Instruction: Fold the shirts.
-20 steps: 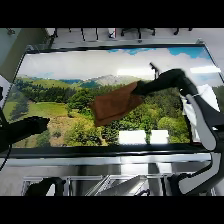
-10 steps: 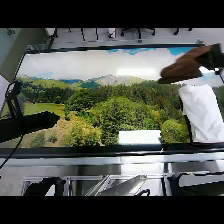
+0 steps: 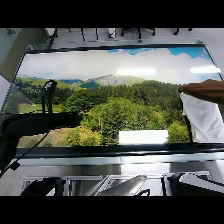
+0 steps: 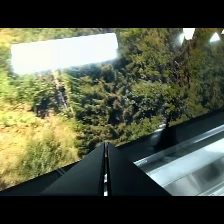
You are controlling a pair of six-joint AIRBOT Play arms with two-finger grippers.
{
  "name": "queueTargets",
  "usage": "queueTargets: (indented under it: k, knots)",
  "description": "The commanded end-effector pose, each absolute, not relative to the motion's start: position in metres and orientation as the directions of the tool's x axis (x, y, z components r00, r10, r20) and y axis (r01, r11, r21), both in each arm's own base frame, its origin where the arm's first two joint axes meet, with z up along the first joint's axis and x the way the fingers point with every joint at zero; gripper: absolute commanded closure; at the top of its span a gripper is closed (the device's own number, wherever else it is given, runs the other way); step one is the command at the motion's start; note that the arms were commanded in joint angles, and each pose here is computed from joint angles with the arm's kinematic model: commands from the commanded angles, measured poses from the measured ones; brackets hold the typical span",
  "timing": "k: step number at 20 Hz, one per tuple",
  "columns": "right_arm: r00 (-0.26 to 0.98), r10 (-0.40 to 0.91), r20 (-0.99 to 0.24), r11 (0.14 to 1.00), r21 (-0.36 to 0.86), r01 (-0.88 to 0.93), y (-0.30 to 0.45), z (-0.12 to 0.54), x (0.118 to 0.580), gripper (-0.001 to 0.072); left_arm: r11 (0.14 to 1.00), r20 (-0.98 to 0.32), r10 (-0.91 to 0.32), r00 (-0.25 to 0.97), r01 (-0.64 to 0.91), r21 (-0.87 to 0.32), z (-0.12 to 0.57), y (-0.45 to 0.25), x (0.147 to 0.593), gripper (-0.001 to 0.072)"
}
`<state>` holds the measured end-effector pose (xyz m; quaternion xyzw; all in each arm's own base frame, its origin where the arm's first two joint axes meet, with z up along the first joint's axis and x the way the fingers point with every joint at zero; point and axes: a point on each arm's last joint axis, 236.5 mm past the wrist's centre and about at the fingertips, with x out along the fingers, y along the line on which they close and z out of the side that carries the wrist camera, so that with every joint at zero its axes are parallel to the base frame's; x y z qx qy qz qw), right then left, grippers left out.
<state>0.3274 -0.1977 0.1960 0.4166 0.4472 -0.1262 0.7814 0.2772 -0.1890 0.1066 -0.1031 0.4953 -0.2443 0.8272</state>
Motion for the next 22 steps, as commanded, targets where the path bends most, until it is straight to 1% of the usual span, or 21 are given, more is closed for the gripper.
queueTargets:
  k: [1,3,7,8,9,10,11,12,14,15,16,17,18,19,20,22]
  knots:
    - [0.378,0.122,-0.918,0.554,0.379,0.741,-0.199,0.152,0.266,0.0692,0.834,-0.767,-0.536,0.353,0.364,-0.415,0.096,-0.220,0.275,0.0693]
    - [0.335,0.154,-0.929,0.511,0.365,0.778,-0.192,0.110,0.256,0.0692,0.824,-0.776,-0.542,0.324,0.386,-0.415,0.089,-0.231,0.270,0.0693]
    - [0.241,0.280,-0.929,0.423,0.344,0.838,-0.166,0.024,0.237,0.0680,0.815,-0.788,-0.544,0.288,0.407,-0.413,0.082,-0.241,0.263,0.0693]
    - [0.212,0.316,-0.925,0.412,0.335,0.847,-0.159,0.012,0.231,0.0591,0.814,-0.787,-0.545,0.289,0.407,-0.414,0.082,-0.241,0.263,0.0693]
    - [0.190,0.345,-0.919,0.413,0.330,0.849,-0.154,0.008,0.227,0.0281,0.816,-0.788,-0.543,0.291,0.405,-0.412,0.082,-0.240,0.264,0.0693]
    - [0.180,0.364,-0.914,0.413,0.332,0.848,-0.153,0.010,0.227,0.0030,0.819,-0.788,-0.541,0.295,0.398,-0.413,0.083,-0.238,0.265,0.0693]
    - [0.190,0.377,-0.907,0.412,0.348,0.842,-0.153,0.018,0.232,0.0027,0.823,-0.790,-0.537,0.296,0.388,-0.413,0.083,-0.235,0.267,0.0693]
    - [0.236,0.382,-0.893,0.411,0.393,0.822,-0.155,0.034,0.246,0.0032,0.828,-0.793,-0.532,0.297,0.380,-0.413,0.084,-0.231,0.269,0.0693]
    - [0.405,0.381,-0.831,0.398,0.543,0.739,-0.159,0.085,0.288,0.0044,0.833,-0.789,-0.530,0.311,0.369,-0.413,0.094,-0.225,0.274,0.0693]
    - [0.510,0.374,-0.775,0.395,0.630,0.669,-0.159,0.119,0.312,0.0099,0.833,-0.781,-0.532,0.327,0.367,-0.413,0.102,-0.223,0.279,0.0693]
    - [0.607,0.372,-0.702,0.399,0.711,0.579,-0.155,0.153,0.335,0.0273,0.833,-0.774,-0.534,0.341,0.368,-0.413,0.111,-0.221,0.282,0.0693]
    - [0.680,0.366,-0.635,0.426,0.764,0.484,-0.149,0.184,0.353,0.0410,0.833,-0.765,-0.537,0.356,0.369,-0.412,0.123,-0.219,0.286,0.0693]
    - [0.716,0.347,-0.606,0.487,0.769,0.415,-0.140,0.205,0.364,0.0425,0.833,-0.755,-0.538,0.375,0.369,-0.412,0.135,-0.215,0.290,0.0693]
    - [0.732,0.337,-0.592,0.571,0.747,0.341,-0.125,0.218,0.372,0.0546,0.834,-0.743,-0.540,0.395,0.369,-0.410,0.149,-0.211,0.294,0.0693]
    - [0.729,0.355,-0.585,0.644,0.718,0.263,-0.103,0.224,0.378,0.0689,0.836,-0.734,-0.540,0.412,0.367,-0.408,0.161,-0.207,0.298,0.0693]
    - [0.675,0.417,-0.608,0.744,0.656,0.130,-0.049,0.224,0.381,0.0690,0.839,-0.709,-0.540,0.453,0.360,-0.409,0.183,-0.200,0.305,0.0693]
